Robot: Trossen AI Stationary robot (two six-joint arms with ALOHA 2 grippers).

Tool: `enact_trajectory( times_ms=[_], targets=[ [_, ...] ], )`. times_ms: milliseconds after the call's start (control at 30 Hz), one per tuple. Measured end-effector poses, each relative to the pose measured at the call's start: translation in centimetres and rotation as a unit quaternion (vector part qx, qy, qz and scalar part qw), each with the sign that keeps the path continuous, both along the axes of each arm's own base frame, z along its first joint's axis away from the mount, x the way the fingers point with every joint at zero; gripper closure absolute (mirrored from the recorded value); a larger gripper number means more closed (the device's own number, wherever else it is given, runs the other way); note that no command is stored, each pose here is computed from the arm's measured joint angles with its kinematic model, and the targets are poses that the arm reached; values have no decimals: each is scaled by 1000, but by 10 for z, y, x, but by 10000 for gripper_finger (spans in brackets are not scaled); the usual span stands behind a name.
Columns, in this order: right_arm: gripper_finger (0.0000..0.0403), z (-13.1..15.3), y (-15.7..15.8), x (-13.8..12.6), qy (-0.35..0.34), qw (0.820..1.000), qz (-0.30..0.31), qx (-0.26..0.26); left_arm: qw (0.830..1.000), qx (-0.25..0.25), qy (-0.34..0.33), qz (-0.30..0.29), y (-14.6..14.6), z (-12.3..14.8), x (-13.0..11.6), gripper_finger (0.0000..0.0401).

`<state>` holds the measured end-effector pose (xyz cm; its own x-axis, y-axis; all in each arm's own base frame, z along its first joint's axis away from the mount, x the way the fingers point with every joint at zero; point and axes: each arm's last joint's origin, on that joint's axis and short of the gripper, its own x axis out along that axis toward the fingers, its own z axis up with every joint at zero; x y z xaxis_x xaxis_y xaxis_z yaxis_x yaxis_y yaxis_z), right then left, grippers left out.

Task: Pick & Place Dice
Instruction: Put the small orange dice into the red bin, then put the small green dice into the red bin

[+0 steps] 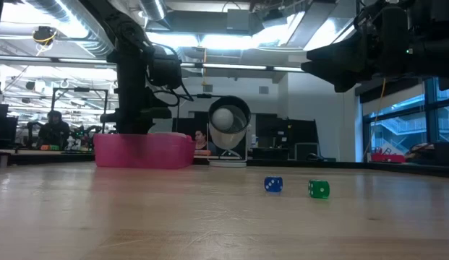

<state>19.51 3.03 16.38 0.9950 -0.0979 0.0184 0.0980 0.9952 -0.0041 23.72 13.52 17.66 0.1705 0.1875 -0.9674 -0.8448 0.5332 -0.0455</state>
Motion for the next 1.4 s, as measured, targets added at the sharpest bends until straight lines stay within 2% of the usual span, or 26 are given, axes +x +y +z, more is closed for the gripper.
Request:
enact_trajectory(
  times_ms=[200,667,967,1167,1400],
  targets=[
    [172,0,0,0,0,1000,0,0,1000,0,0,1,0,0,0,376],
    [172,0,0,0,0,1000,0,0,1000,8,-8,0,1,0,2,300],
    [172,0,0,0,0,1000,0,0,1000,22,-13,-15,1,4,2,282],
    [172,0,0,0,0,1000,0,0,998,46,-42,-25,-1,22,-3,289],
    [172,0,0,0,0,1000,-2,0,988,90,-120,-46,-20,64,-16,294]
  ],
)
